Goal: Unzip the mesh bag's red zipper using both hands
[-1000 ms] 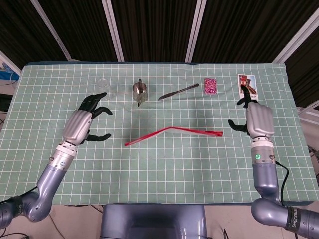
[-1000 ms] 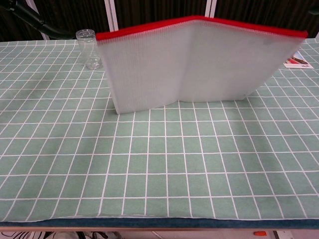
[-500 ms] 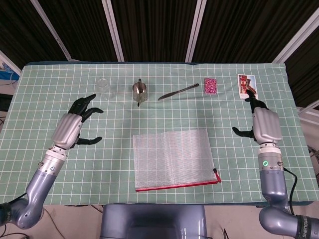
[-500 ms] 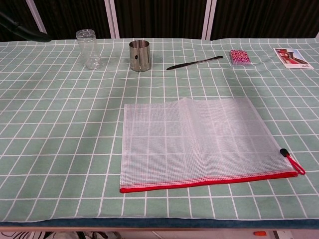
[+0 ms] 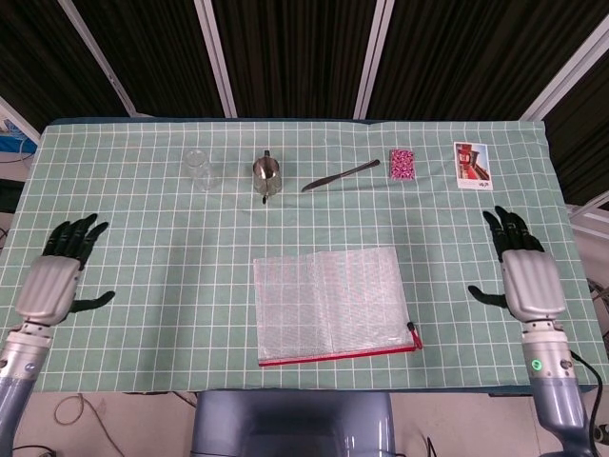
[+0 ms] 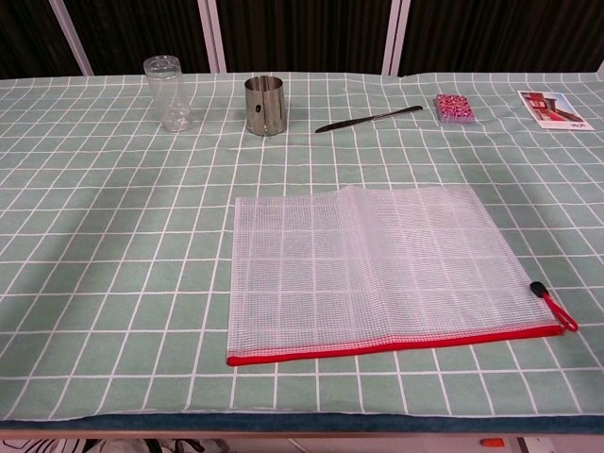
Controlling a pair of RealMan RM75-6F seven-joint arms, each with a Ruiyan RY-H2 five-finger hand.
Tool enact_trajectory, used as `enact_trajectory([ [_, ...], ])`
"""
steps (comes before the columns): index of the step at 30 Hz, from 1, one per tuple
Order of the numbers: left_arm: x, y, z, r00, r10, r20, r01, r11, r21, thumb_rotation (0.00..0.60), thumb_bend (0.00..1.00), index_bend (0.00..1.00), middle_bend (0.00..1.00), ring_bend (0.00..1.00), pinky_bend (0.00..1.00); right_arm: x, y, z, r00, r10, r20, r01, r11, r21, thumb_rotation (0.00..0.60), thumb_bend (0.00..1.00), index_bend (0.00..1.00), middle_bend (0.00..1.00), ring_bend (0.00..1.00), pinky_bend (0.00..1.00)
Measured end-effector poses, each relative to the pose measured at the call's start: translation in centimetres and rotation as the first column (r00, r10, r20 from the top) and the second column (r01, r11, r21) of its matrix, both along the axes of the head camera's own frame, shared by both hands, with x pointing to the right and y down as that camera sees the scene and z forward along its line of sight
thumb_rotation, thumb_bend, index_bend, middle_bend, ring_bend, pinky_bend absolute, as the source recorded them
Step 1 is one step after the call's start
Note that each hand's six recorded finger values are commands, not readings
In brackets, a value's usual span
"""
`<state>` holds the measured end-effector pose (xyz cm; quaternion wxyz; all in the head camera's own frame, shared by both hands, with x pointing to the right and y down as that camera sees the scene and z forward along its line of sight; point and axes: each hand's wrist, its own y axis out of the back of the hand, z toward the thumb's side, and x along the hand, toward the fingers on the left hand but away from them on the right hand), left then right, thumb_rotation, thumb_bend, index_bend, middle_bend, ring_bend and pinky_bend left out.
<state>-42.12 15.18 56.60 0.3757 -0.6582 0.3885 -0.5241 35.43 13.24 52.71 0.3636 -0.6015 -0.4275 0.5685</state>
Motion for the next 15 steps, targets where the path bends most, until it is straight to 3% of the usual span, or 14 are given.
enact_trajectory([
  [4, -3.8, 2.1, -0.3, 0.997, -0.059, 0.047, 0.059, 0.998, 0.005, 0.6, 0.07, 0.0, 0.0, 0.0, 0.0, 3.3, 2.6, 0.2, 0.999, 0.016, -0.037, -0.016, 1.0, 0.01, 0.6, 0.08, 0.0, 0.0, 0.0, 0.23],
  [10, -7.2, 3.8, -1.2, 0.992, -0.086, 0.089, 0.082, 0.996, 0.045, 0.6, 0.05, 0.0, 0.0, 0.0, 0.0, 7.1, 5.5, 0.2, 0.994, 0.014, -0.109, -0.01, 0.999, 0.031, 0.6, 0.06, 0.0, 0.0, 0.0, 0.22],
  [15, -7.8, 3.8, -2.0, 0.992, -0.095, 0.085, 0.085, 0.99, 0.112, 0.6, 0.05, 0.0, 0.0, 0.0, 0.0, 8.6, 6.7, 0.1, 0.995, 0.022, -0.102, -0.016, 0.998, 0.059, 0.6, 0.05, 0.0, 0.0, 0.0, 0.22],
])
